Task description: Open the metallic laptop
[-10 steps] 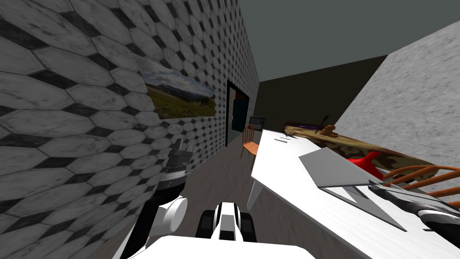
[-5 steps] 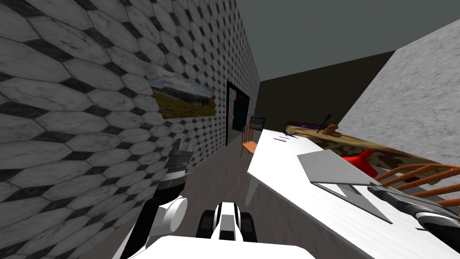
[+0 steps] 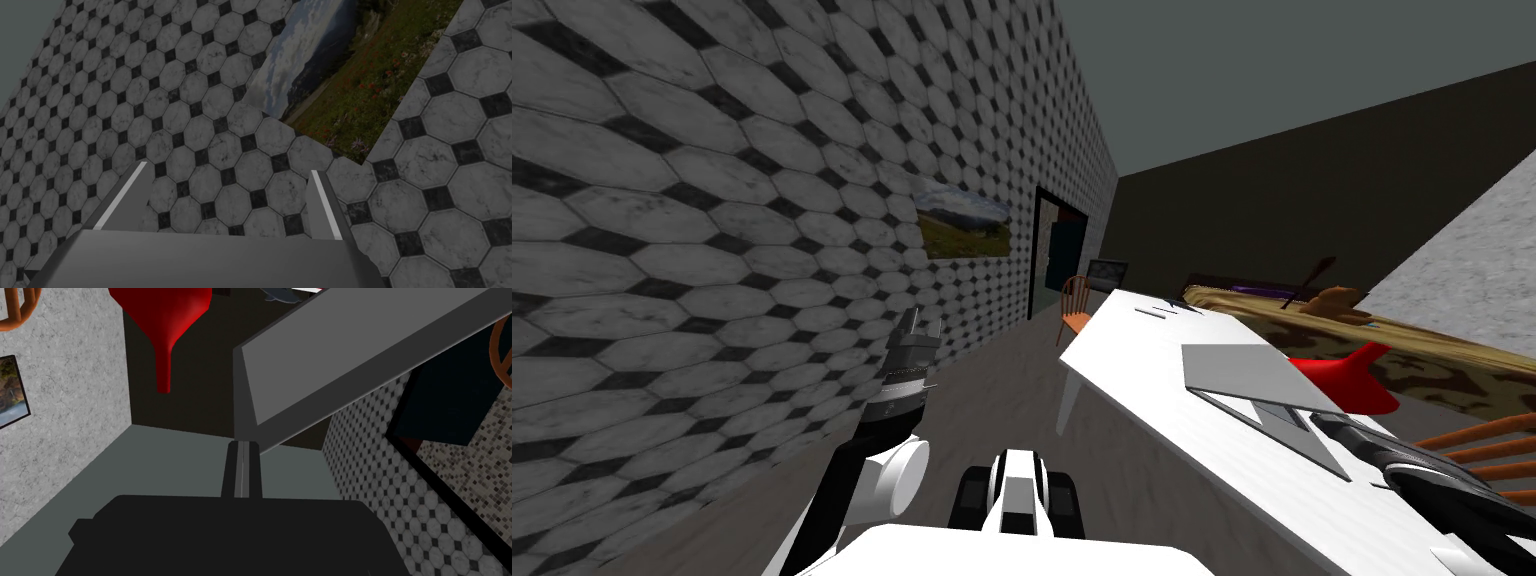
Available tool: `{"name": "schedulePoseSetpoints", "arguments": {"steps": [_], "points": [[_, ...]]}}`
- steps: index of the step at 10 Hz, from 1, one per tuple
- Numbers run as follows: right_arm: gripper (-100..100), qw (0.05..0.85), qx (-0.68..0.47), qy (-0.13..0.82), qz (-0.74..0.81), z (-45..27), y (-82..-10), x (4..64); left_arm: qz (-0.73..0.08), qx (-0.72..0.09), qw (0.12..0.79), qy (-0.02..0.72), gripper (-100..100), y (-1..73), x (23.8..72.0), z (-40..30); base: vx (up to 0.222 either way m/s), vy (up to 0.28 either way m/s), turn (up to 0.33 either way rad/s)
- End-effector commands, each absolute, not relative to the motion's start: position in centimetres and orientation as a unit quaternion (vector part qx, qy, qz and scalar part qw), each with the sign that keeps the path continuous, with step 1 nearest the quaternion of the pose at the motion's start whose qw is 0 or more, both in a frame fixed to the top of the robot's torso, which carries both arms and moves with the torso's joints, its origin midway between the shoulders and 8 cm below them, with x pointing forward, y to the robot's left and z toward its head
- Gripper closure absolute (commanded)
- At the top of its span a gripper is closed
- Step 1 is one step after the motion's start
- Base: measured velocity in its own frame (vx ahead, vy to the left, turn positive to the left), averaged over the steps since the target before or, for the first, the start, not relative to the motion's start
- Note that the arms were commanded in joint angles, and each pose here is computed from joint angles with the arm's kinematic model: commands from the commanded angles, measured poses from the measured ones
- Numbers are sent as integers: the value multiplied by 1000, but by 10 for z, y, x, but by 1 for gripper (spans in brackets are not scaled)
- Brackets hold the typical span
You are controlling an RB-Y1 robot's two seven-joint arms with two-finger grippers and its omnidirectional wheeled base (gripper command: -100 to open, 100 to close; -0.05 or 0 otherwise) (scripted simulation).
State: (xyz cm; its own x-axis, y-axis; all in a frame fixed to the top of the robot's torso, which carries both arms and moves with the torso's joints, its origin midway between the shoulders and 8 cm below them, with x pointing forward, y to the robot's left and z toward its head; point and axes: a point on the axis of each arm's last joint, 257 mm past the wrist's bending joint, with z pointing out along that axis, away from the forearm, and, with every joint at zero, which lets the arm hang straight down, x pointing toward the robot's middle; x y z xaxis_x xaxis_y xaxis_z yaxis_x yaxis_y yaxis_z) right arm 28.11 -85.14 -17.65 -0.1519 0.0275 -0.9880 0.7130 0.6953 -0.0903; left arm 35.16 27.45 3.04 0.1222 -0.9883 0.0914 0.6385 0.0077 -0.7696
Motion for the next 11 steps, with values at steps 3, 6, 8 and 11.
{"name": "schedulePoseSetpoints", "arguments": {"steps": [3,6,8,11], "points": [[100,591,347,681,-259,-215,-846,292,-613,-347,664,252,0,275,352,30,-182,-74,161],[-100,593,362,664,-275,-200,-860,291,-613,-347,664,252,0,275,352,30,-187,-69,231],[-100,595,377,649,-289,-186,-874,284,-613,-347,664,252,0,275,352,30,-96,-1,154],[-100,592,387,637,-305,-175,-886,277,-613,-347,664,252,0,275,352,30,-69,-4,121]]}}
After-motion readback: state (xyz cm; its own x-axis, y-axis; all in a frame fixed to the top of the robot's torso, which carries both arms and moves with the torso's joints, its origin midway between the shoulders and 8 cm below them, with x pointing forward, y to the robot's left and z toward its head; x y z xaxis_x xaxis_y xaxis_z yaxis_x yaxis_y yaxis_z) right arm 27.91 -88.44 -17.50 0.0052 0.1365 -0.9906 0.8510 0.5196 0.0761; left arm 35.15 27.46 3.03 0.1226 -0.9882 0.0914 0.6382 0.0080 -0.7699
